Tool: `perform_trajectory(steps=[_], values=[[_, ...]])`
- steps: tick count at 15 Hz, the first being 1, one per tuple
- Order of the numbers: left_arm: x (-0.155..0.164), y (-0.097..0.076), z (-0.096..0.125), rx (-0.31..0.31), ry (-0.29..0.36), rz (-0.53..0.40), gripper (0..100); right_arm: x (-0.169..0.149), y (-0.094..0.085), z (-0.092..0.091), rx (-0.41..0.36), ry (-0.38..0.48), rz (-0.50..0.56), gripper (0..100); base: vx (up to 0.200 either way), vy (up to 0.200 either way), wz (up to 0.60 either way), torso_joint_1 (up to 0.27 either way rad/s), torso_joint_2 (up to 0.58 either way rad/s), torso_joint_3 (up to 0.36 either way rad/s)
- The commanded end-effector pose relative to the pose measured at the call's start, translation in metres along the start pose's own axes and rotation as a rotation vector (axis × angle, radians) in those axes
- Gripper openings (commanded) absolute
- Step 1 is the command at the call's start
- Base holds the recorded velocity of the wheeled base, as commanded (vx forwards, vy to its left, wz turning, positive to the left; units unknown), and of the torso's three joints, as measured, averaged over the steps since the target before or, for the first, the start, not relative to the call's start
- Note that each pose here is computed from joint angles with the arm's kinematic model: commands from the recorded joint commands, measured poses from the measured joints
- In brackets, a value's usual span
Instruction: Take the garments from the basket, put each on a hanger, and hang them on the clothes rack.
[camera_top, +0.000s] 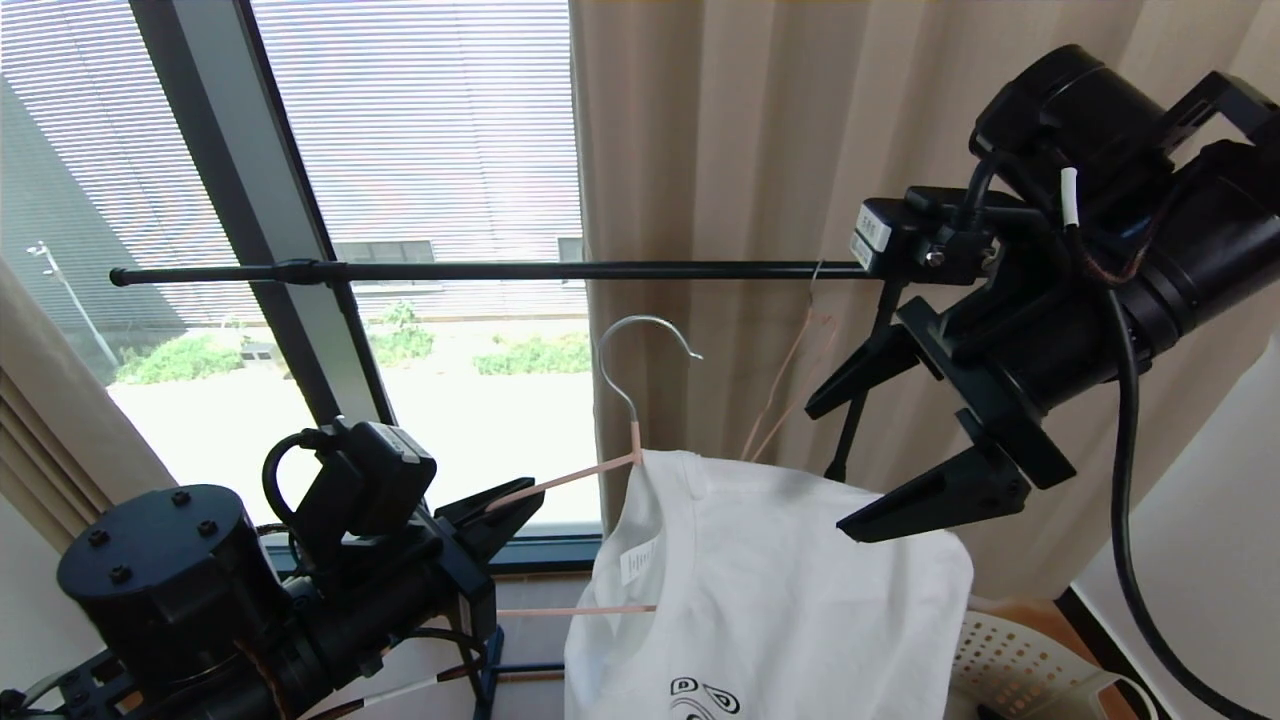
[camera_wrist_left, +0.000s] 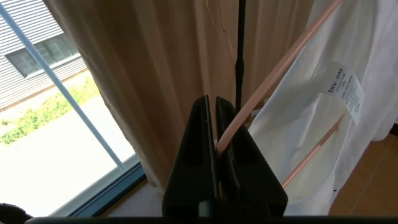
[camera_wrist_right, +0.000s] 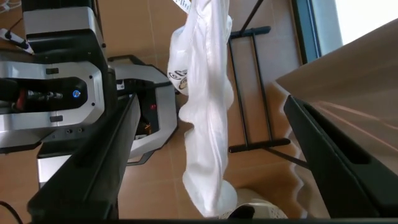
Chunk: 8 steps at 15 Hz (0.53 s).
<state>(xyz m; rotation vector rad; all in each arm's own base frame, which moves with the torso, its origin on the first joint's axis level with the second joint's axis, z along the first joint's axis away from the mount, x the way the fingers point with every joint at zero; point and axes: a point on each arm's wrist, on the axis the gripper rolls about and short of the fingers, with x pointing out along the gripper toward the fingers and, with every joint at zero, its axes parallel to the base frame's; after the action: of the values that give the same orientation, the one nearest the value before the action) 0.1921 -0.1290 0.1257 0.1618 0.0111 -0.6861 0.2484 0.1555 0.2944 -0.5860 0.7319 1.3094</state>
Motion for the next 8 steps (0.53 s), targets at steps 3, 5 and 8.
perform_trajectory(steps=[3, 5, 8], values=[[-0.001, -0.002, 0.002, 0.001, -0.008, -0.006, 0, 0.026, -0.017, -0.001, 0.016, 0.024, 0.025, 100, 0.000, 0.000, 0.00, 0.000, 0.00, 0.000], [0.000, -0.001, 0.002, 0.001, -0.011, -0.006, 0, 0.038, -0.023, -0.001, 0.009, 0.024, 0.031, 100, 0.000, 0.000, 0.00, 0.000, 0.00, 0.000], [-0.001, -0.001, 0.003, 0.001, -0.013, -0.006, 0, 0.053, -0.025, 0.004, -0.009, 0.025, 0.046, 100, 0.000, 0.000, 0.00, 0.000, 0.00, 0.000]])
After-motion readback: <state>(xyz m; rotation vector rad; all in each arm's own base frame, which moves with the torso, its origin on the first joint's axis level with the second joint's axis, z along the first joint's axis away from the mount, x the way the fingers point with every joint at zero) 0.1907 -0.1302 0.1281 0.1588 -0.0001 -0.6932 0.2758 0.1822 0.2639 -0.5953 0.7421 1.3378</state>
